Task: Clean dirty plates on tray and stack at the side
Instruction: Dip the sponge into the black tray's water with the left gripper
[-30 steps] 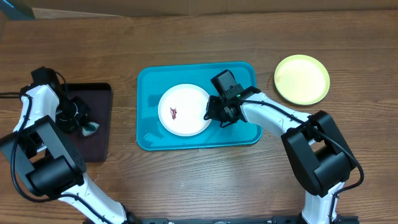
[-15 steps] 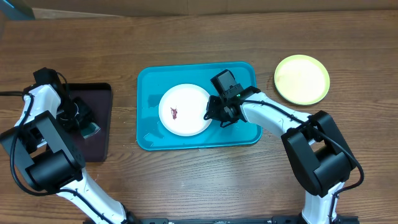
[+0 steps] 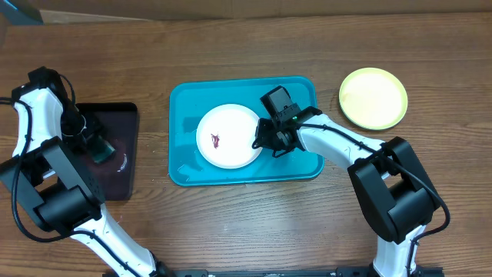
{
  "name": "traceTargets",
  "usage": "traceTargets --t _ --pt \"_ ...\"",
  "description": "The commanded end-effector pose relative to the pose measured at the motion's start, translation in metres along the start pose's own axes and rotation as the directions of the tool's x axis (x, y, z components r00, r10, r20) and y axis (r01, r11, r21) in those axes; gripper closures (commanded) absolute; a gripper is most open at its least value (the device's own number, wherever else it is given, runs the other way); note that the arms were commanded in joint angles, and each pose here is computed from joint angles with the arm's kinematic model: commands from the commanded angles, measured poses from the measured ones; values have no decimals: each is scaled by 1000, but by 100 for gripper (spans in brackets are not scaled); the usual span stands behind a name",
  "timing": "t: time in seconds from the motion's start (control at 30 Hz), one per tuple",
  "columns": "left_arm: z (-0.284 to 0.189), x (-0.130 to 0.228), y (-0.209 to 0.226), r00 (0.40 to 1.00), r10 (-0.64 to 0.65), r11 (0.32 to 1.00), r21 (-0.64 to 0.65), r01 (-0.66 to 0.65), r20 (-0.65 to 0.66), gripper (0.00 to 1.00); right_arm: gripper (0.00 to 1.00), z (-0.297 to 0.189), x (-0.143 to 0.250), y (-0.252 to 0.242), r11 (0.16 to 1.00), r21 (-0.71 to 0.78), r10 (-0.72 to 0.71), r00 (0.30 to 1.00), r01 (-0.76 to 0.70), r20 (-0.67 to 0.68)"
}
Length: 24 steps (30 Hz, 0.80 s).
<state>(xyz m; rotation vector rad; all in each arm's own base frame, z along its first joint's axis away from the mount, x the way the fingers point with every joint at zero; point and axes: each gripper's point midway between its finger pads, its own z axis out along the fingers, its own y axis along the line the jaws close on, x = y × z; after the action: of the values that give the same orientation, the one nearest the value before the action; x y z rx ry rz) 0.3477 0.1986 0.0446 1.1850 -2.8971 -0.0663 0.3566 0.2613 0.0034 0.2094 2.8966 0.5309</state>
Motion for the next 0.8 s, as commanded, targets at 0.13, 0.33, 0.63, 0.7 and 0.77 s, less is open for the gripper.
traceTargets --t 0.13,0.33,0.63,0.7,0.77 --pt "12 9 6 999 11 1000 -21 -12 -32 23 96 22 12 -34 992 122 -11 1000 14 -28" --pt "28 8 7 1000 21 1000 -23 -21 -11 22 96 22 13 -34 992 123 -10 1000 14 -29" --pt "30 -7 2 998 23 1000 -7 -22 52 34 96 22 13 -34 992 123 -10 1000 14 -29" --pt "29 -10 2 998 22 1000 -4 -22 64 35 96 22 13 -34 992 123 -10 1000 14 -29" --pt "29 -13 1 997 25 1000 -2 -25 75 34 96 22 13 -34 992 123 -10 1000 14 -29"
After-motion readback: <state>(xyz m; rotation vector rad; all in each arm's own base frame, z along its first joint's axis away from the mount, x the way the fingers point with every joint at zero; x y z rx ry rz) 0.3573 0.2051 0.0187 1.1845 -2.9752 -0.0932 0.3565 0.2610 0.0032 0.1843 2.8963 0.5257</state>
